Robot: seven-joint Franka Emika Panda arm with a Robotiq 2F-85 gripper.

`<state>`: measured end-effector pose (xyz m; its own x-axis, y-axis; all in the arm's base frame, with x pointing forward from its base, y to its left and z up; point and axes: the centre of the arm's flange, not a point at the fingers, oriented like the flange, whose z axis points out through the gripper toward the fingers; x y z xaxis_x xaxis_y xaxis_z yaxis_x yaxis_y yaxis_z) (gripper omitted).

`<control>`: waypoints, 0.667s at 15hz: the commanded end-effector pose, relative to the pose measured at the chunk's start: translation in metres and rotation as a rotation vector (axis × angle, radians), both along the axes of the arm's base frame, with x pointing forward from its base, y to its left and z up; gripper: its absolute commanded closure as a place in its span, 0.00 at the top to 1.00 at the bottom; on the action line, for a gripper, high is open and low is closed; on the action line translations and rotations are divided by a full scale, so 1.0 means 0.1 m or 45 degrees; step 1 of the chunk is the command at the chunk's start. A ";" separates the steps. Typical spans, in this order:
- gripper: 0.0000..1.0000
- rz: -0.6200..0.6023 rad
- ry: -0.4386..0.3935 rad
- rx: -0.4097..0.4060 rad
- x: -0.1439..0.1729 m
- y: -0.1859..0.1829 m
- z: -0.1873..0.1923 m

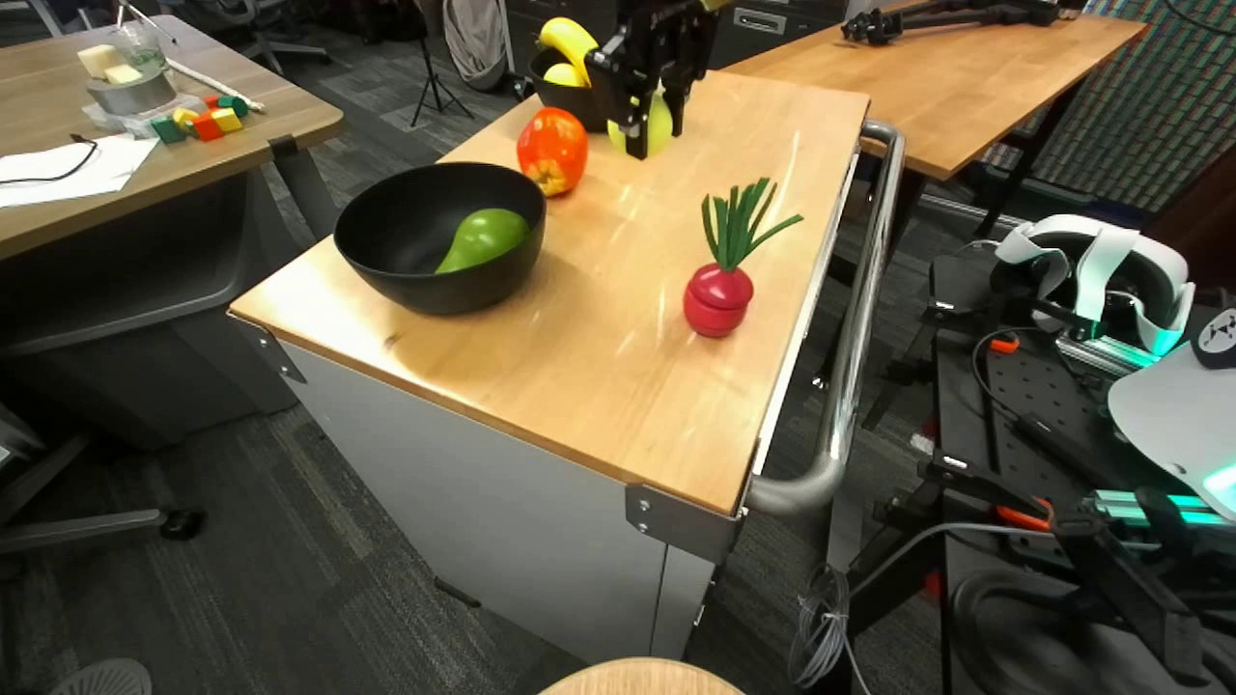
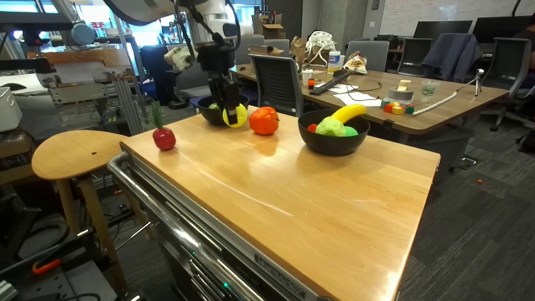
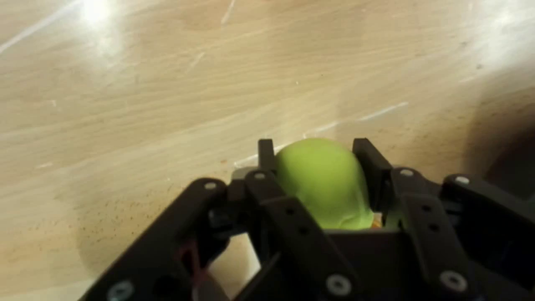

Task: Take the plastic fruits and vegetables and place them on the table

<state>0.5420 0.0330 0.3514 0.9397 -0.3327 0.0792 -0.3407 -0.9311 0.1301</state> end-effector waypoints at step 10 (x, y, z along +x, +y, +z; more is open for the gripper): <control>1.00 0.049 -0.152 0.132 0.00 0.22 0.25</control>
